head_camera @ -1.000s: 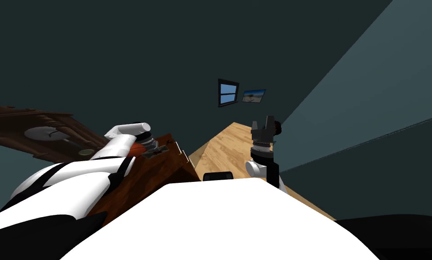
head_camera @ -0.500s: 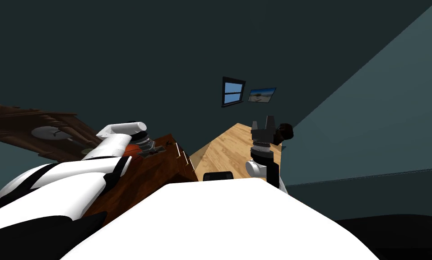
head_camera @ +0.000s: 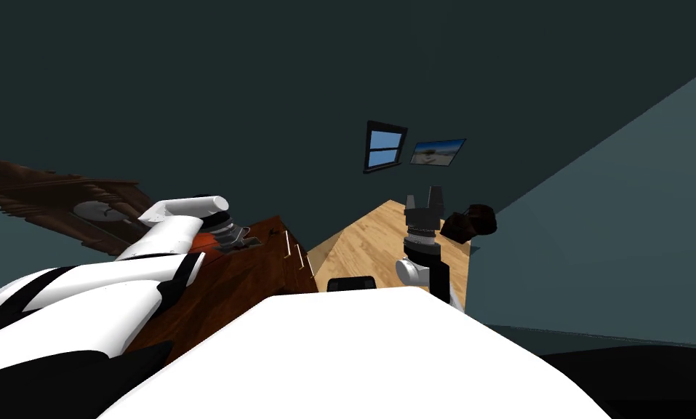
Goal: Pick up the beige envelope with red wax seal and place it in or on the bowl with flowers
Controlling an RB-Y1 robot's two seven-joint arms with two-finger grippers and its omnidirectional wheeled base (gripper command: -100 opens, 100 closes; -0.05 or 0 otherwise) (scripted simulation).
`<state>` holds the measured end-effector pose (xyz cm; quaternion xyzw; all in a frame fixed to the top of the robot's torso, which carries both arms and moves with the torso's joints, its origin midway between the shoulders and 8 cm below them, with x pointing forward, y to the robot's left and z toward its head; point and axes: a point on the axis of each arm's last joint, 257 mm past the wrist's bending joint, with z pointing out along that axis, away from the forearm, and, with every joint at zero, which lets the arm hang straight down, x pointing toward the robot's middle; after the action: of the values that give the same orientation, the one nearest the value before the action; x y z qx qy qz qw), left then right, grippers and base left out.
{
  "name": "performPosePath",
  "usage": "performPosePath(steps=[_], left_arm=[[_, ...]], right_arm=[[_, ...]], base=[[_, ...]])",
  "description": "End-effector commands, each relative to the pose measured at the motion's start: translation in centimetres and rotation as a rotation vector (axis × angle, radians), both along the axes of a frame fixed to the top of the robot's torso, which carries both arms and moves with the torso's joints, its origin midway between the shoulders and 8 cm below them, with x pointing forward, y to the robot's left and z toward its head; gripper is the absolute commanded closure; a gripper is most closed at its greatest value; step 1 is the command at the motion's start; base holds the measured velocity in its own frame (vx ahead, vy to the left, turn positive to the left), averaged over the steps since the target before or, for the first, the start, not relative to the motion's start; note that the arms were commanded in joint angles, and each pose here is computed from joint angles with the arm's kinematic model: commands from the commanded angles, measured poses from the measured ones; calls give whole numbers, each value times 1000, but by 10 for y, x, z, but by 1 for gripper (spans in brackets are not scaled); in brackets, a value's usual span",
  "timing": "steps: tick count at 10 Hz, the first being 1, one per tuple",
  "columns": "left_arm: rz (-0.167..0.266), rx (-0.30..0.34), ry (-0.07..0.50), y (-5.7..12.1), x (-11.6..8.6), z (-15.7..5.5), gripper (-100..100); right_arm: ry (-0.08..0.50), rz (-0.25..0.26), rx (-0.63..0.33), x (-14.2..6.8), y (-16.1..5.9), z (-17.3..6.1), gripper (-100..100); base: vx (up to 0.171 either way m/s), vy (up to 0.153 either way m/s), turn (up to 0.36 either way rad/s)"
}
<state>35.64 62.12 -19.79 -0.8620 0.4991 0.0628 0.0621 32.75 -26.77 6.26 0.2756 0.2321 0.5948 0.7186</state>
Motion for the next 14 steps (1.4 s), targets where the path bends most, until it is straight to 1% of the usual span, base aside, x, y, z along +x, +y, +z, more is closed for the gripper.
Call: performPosePath(steps=[1, 2, 3, 4, 5, 6, 7, 8, 9, 10, 11, 12, 13, 14], left_arm=[[-23, 3, 7, 9, -6, 5, 100], [-35, 2, 9, 9, -6, 5, 100], [-54, 4, 16, 16, -12, 10, 100], [-61, 4, 17, 16, -12, 10, 100], [-78, 5, 23, 23, -19, 14, 100], [-87, 5, 25, 23, -19, 14, 100], [-103, 5, 31, 29, -25, 19, 100], [-112, 5, 32, 29, -25, 19, 100], [-132, 4, 39, 36, -32, 23, 100], [-137, 4, 39, 36, -32, 23, 100], [-151, 3, 44, 42, -39, 27, 100], [-160, 2, 46, 42, -39, 27, 100], [-181, 0, 51, 47, -45, 31, 100], [-183, 0, 52, 47, -45, 31, 100]], right_arm=[[0, 0, 0, 0, 0, 0, 0], [0, 0, 0, 0, 0, 0, 0], [0, 0, 0, 0, 0, 0, 0], [0, 0, 0, 0, 0, 0, 0], [0, 0, 0, 0, 0, 0, 0], [0, 0, 0, 0, 0, 0, 0], [0, 0, 0, 0, 0, 0, 0], [0, 0, 0, 0, 0, 0, 0], [0, 0, 0, 0, 0, 0, 0], [0, 0, 0, 0, 0, 0, 0], [0, 0, 0, 0, 0, 0, 0], [0, 0, 0, 0, 0, 0, 0], [0, 0, 0, 0, 0, 0, 0], [0, 0, 0, 0, 0, 0, 0]], base=[[142, -19, 188], [128, -12, 113], [161, -3, 193], [131, -11, 106], [143, -18, 182], [120, -3, 111], [147, -23, 162], [133, -9, 139], [193, 38, 173], [155, 12, 119], [150, -21, 177], [125, -32, 107], [199, -15, 196], [171, -2, 127]])
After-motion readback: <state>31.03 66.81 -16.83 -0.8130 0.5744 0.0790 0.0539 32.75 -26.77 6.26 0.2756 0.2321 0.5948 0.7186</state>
